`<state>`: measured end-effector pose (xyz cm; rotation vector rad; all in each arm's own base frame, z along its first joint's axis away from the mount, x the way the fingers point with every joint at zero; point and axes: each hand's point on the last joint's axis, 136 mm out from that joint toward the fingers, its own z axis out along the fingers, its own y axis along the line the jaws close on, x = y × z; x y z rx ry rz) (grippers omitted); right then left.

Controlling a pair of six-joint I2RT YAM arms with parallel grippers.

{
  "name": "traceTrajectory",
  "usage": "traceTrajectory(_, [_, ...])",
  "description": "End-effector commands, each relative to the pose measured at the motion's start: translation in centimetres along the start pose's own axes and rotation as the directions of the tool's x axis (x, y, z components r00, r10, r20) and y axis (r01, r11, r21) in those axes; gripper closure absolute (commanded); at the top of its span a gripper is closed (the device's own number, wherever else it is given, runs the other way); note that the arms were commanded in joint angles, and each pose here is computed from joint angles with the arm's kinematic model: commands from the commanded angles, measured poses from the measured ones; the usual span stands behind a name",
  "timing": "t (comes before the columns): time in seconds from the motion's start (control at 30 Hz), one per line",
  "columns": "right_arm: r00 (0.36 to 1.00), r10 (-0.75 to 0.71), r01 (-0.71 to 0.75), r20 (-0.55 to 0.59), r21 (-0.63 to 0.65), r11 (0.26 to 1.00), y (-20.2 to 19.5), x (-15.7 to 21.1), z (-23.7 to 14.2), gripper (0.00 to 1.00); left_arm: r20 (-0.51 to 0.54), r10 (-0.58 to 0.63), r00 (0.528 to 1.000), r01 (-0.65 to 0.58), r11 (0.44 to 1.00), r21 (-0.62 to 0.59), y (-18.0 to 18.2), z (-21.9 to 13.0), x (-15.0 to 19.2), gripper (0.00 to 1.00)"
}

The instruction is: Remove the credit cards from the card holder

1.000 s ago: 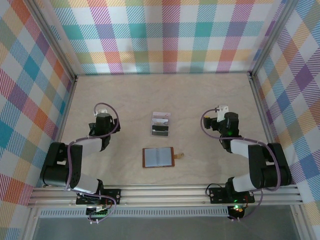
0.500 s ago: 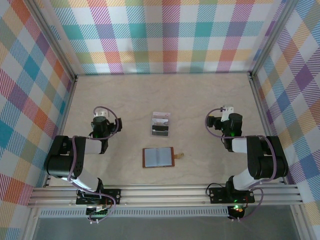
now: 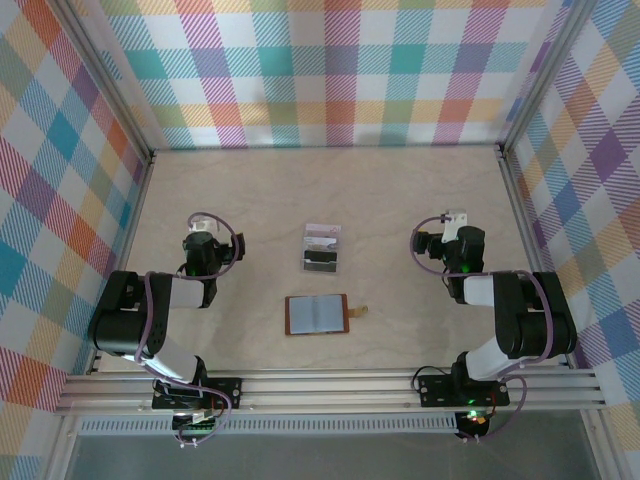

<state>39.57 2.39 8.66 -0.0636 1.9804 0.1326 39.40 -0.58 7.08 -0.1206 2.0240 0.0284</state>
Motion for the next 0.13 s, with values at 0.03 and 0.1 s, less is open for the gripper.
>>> traceTrajectory(0.03, [0.999,0.006,-0.005,0.032,-0.017,1.000,0.30,-0.55,-0.04,0.00,0.038,0.008,0.999,-0.009,1.000,0.021,-0.48,-0.12,-0.86,0.00])
traceTrajectory(0.1, [0.998,-0.002,0.004,0.056,-0.026,1.000,0.53,-0.53,-0.58,0.00,0.038,0.007,0.999,-0.008,1.000,0.022,-0.48,-0.11,-0.86,0.00])
